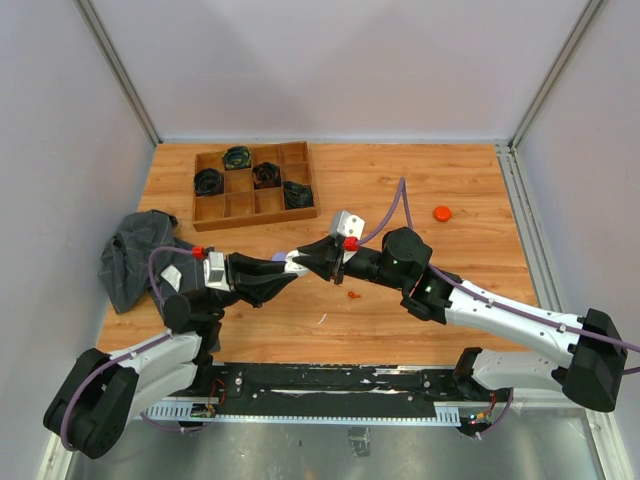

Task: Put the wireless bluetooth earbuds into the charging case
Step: Place the earbud in the charging case.

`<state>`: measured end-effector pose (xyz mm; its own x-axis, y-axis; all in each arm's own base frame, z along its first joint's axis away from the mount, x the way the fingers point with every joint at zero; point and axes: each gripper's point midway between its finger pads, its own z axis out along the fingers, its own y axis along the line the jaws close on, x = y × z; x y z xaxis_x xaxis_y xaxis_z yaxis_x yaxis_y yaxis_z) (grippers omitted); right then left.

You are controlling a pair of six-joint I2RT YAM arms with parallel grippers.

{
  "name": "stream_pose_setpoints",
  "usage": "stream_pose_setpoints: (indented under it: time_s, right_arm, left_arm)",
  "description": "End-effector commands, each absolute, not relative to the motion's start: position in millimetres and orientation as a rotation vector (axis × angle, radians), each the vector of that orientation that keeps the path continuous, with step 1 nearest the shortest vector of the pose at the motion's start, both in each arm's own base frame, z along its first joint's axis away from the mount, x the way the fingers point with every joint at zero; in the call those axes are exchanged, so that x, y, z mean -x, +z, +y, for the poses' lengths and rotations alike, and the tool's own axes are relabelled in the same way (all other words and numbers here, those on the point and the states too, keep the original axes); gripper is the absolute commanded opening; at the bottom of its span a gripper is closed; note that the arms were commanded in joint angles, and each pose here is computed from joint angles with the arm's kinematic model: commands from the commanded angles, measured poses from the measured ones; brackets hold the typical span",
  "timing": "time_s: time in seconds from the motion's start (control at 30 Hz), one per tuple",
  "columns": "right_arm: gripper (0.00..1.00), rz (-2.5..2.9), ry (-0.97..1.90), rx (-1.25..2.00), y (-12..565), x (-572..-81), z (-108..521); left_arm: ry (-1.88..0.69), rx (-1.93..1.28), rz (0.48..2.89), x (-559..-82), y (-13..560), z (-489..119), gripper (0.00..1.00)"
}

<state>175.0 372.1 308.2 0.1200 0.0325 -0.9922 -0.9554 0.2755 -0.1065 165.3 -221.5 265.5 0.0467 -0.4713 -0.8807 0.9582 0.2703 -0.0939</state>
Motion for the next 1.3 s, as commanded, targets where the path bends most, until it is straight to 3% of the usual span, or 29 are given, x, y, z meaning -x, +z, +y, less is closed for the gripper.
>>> stream_pose_setpoints:
  time_s: [0.0,1.27]
  right_arm:
    - [0.11,1.168,0.975,1.025,313.8,-167.3,376.5]
    - [0.16,1.208,0.970,1.022,301.3,-166.0,376.1]
  left_arm:
    - [-1.128,-0.672,0.705,-141.1,310.7,-208.1,0.00]
    - [-1.075,-0.592,0.691,-149.8,318.1,-198.8,0.00]
